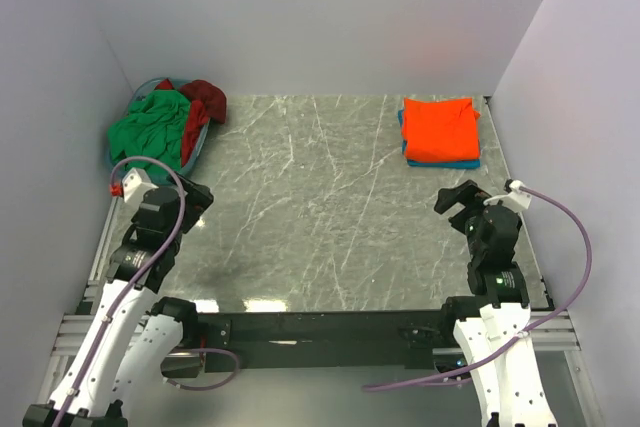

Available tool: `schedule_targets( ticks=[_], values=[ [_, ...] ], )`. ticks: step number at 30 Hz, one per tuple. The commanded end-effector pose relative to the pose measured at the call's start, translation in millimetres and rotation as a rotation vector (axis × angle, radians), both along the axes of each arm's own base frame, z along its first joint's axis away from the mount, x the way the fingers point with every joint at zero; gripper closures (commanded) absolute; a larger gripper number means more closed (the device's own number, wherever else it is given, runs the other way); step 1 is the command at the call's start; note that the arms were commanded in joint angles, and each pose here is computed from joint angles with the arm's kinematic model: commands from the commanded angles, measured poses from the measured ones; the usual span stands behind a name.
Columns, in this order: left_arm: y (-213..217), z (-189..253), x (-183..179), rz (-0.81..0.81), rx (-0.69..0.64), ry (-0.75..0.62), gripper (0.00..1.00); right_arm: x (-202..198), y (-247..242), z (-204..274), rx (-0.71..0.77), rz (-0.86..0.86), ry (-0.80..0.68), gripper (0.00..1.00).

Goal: Fold and stack the t-shirts
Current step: Grab the tshirt from the pile

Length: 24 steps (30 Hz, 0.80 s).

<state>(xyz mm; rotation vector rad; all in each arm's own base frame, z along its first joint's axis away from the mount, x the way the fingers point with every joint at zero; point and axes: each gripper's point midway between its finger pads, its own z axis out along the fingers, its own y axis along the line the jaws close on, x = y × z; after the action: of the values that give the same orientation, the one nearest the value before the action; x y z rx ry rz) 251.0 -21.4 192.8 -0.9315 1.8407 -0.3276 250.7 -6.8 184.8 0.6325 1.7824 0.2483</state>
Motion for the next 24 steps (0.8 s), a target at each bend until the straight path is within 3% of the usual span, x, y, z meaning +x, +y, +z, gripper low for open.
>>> schedule_targets(
  ticks=[1,5,10,15,18,22,23,24],
  values=[
    [4,11,3,0.018,0.007,-0.004,0.01,7,6,14,0.003,0.036,-0.072,0.03],
    [7,13,7,0.036,0.030,0.017,0.01,7,9,16,0.003,0.049,-0.086,0.03],
    [23,1,23,0.147,0.076,0.115,0.00,10,30,21,-0.002,0.186,-0.117,0.03],
    [25,6,75,0.123,0.082,0.135,0.01,13,34,10,0.005,0.211,-0.076,0.03],
    [41,20,110,0.152,0.047,0.060,0.01,15,34,4,0.006,0.212,-0.051,0.03],
    [85,6,152,0.206,0.016,0.111,0.00,16,35,-2,0.005,0.218,-0.024,0.02],
    [92,21,166,0.201,0.016,0.087,0.01,17,36,-3,0.003,0.225,-0.022,0.02],
    [100,3,177,0.202,0.013,0.140,0.01,17,37,-4,0.006,0.235,-0.023,0.02]
  ],
)
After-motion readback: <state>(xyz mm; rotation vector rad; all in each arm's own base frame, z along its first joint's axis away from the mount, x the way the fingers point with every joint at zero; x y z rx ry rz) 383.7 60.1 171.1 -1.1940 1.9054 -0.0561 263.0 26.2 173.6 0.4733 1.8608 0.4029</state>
